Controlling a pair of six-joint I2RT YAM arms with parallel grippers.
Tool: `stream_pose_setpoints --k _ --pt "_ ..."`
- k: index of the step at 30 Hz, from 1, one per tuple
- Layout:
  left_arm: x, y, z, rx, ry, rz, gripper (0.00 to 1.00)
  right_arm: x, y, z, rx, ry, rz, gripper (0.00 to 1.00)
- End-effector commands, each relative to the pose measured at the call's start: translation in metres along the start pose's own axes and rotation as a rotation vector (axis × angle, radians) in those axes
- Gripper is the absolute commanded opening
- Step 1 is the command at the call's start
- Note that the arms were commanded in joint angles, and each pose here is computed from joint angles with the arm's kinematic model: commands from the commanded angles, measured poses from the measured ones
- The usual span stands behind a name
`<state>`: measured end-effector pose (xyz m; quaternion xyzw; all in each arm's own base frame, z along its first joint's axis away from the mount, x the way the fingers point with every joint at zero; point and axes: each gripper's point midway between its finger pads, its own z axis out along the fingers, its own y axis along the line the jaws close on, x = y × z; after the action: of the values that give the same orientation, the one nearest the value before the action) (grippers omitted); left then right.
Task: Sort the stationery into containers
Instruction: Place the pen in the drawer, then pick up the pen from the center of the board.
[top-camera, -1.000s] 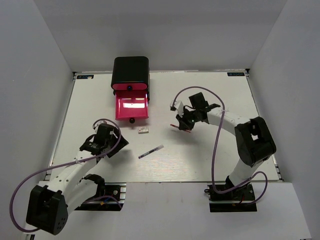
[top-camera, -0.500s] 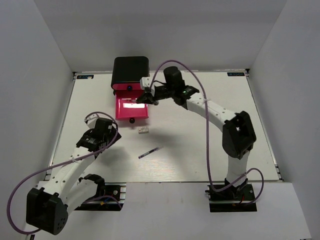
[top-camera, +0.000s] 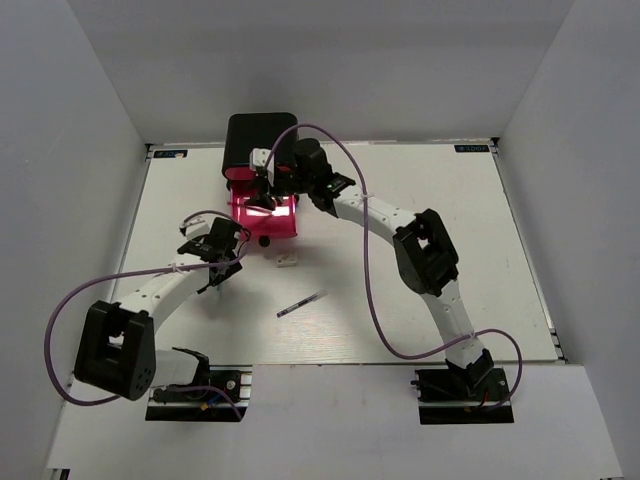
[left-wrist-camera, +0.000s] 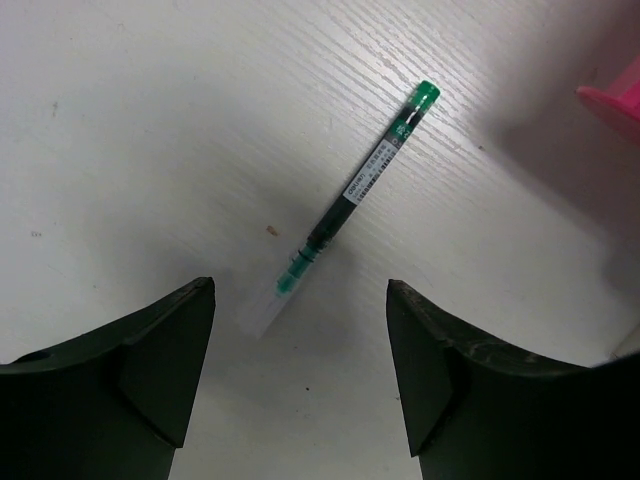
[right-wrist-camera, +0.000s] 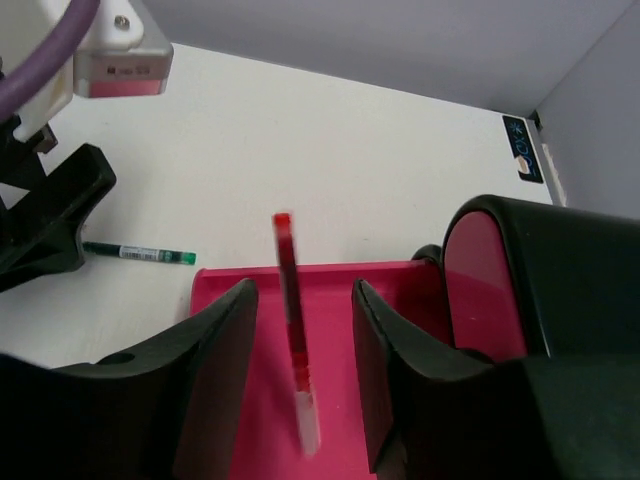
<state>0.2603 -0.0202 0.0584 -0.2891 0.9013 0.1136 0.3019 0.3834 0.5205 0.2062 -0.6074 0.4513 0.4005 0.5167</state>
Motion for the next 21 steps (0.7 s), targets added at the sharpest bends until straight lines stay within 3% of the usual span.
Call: stream_pose_setpoints --k 1,7,8,9,10,16,21 --pt "-0.022 -0.008 -0.001 0.006 -0.060 0.015 0.79 -0.031 -0.017 -0.007 0.054 -0.033 -0.048 0.50" --pt "-0.013 -0.014 0.016 -0.024 -0.019 0.079 0.70 -0.032 -0.001 -0.033 0.052 -0.003 -0.036 0.54" --pt "-0.010 -0.017 0.019 -0.027 -0.003 0.087 0.62 -0.045 -0.001 -0.046 0.059 -0.014 -0.044 0.54" --pt "-0.010 -0.016 0.019 -0.027 -0.003 0.096 0.61 -0.037 0.007 -0.049 0.052 0.001 -0.026 0.54" --pt "-0.009 -0.021 0.021 -0.021 0.006 0.098 0.55 -0.040 0.006 -0.055 0.062 -0.007 -0.017 0.54" --pt "0.005 -0.016 0.032 -0.049 0.058 0.120 0.44 -0.062 0.034 -0.107 0.083 -0.015 0.006 0.52" --pt "0.015 -0.014 0.036 -0.054 0.091 0.126 0.48 -0.047 0.064 -0.142 0.104 0.051 0.027 0.71"
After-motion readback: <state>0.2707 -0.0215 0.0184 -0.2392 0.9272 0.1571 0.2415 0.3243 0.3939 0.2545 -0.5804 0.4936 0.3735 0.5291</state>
